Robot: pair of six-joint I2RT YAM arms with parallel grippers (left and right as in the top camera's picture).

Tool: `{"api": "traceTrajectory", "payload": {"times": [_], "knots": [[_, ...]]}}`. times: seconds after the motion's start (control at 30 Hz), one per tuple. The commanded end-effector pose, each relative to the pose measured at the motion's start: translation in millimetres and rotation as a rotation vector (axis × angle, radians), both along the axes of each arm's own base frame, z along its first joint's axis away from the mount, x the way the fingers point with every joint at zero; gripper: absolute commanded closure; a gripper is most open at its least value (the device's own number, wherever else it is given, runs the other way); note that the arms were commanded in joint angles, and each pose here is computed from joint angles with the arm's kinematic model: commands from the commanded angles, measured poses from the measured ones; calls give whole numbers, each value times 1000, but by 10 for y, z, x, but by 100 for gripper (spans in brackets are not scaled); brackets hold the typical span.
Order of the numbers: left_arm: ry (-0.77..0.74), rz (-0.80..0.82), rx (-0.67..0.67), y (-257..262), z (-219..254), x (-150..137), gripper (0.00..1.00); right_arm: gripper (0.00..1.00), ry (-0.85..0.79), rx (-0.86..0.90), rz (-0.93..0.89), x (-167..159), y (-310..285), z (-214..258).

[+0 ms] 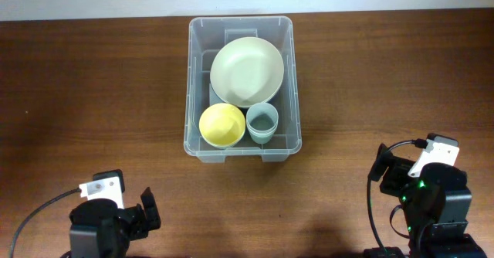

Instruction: Pack container

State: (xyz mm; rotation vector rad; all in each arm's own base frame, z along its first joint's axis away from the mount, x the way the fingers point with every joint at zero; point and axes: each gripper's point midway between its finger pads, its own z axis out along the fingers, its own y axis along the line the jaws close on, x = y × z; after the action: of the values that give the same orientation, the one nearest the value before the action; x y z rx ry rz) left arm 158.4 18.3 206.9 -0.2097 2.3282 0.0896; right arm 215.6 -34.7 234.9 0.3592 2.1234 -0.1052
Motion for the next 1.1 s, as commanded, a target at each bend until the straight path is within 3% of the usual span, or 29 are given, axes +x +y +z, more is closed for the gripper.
{"api": "traceTrajectory", "payload": {"times": [0.0,0.23,0.63,0.7,0.8,1.07], "knots": [[-4,-13,-1,-17,-5,-10,1,1,-20,17,18,-29,40,-1],[-4,-13,-1,-17,-5,-10,1,1,-136,-90,179,-36,184,-41],[-4,-13,-1,-17,-5,-10,1,1,-644,-103,252,289,362,-340],[-4,-13,-1,-17,-5,-10,1,1,-640,-103,252,306,363,-439],[-4,-13,-1,-17,-5,-10,1,1,-502,-84,256,304,362,-780],[-4,-13,-1,-17,-5,-10,1,1,-496,-85,256,305,360,-796]]}}
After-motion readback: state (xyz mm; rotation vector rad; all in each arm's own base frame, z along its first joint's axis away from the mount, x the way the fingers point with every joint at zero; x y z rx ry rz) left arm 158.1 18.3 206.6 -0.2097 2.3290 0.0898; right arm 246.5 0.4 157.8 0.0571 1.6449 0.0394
